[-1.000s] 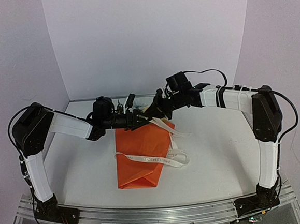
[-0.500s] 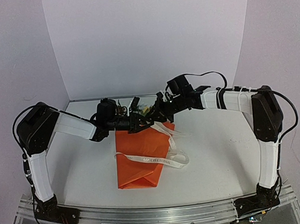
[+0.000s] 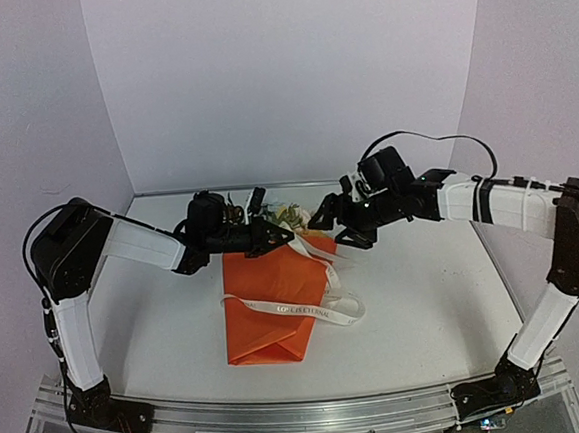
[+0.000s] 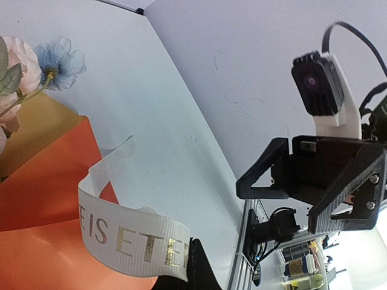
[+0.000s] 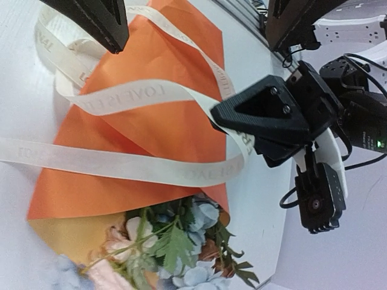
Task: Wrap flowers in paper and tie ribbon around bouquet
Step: Cross the ribbon over the folded bouquet.
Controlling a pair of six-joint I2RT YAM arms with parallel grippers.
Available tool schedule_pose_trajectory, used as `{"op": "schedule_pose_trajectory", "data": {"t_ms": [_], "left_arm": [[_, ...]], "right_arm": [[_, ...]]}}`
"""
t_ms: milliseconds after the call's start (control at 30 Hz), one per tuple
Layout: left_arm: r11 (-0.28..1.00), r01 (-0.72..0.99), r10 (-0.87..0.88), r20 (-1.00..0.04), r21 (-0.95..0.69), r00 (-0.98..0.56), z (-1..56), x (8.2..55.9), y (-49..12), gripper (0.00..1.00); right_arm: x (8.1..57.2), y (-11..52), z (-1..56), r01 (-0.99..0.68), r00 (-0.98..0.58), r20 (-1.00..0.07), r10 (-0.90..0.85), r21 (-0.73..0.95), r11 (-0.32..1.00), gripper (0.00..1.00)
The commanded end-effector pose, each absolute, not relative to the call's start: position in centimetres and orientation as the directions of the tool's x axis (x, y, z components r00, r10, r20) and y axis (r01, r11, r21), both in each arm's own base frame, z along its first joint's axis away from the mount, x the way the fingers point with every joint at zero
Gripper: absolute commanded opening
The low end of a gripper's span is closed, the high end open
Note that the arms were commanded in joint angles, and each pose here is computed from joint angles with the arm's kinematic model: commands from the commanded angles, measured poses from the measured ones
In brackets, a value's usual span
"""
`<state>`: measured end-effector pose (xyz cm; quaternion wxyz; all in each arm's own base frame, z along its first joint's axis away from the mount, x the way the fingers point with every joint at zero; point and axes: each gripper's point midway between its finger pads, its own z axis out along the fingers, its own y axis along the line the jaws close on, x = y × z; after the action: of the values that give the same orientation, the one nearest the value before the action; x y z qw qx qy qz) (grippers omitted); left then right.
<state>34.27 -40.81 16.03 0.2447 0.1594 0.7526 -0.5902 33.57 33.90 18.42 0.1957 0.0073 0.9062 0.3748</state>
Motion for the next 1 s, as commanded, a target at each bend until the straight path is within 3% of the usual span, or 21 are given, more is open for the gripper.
{"op": "schedule_pose_trajectory", "data": {"t_ms": [0,233,500,700,833,900,967], "left_arm": [[0.288,0.563,-0.105,-0.610,-0.775,-0.786,18.6,35.0,-39.9,0.00],[0.329,0.557,-0.101,-0.615,-0.763,-0.782,18.4,35.1,-39.4,0.00],[0.391,0.565,-0.076,-0.637,-0.727,-0.767,18.1,35.3,-38.9,0.00],[0.480,0.585,-0.074,-0.694,-0.654,-0.716,18.7,35.7,-37.6,0.00],[0.585,0.594,-0.076,-0.767,-0.552,-0.638,19.4,35.4,-35.8,0.02],[0.643,0.585,-0.076,-0.801,-0.494,-0.594,19.8,34.9,-34.8,0.03],[0.691,0.551,-0.083,-0.810,-0.467,-0.581,19.0,34.3,-33.5,0.05]], "right_arm": [[31.6,28.3,14.9,-0.069,-0.905,-0.398,0.152,0.489,0.870,0.79],[27.3,25.6,7.8,-0.067,-0.930,-0.364,0.042,0.280,0.958,0.74],[26.5,26.8,3.0,-0.068,-0.948,-0.319,0.006,0.218,0.974,0.63],[27.1,26.1,1.5,-0.011,-0.943,-0.331,0.048,0.176,0.984,0.38],[27.4,25.8,3.1,-0.002,-0.925,-0.373,0.070,0.188,0.982,0.09],[27.6,25.8,4.5,-0.002,-0.914,-0.396,0.084,0.212,0.977,0.00],[27.6,26.0,5.9,-0.007,-0.905,-0.414,0.097,0.242,0.970,0.00]]}}
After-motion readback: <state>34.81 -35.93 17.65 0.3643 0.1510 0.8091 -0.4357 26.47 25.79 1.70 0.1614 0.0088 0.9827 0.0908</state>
